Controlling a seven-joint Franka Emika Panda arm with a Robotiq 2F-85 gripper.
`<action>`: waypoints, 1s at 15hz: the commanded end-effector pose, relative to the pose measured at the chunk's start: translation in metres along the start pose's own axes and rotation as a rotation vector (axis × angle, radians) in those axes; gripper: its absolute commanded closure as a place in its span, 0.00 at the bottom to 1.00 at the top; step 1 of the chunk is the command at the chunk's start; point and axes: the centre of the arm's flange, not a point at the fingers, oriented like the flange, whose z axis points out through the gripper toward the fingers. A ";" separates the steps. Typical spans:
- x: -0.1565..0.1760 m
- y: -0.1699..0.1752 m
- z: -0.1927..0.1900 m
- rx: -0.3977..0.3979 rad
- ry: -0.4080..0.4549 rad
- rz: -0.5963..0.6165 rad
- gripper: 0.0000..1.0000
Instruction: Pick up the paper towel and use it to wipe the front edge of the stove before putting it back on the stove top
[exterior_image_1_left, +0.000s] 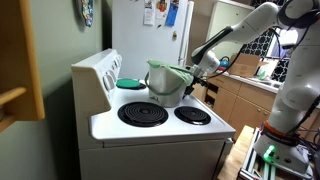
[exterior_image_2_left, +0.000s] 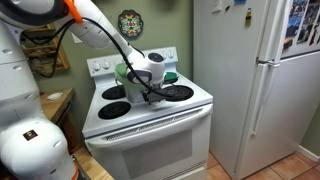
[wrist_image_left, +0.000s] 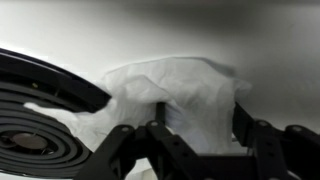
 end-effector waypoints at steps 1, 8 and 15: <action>-0.006 0.007 -0.001 0.001 -0.041 -0.031 0.66; -0.021 0.005 -0.029 -0.034 -0.155 -0.047 1.00; -0.055 0.016 -0.068 -0.285 -0.295 0.085 0.97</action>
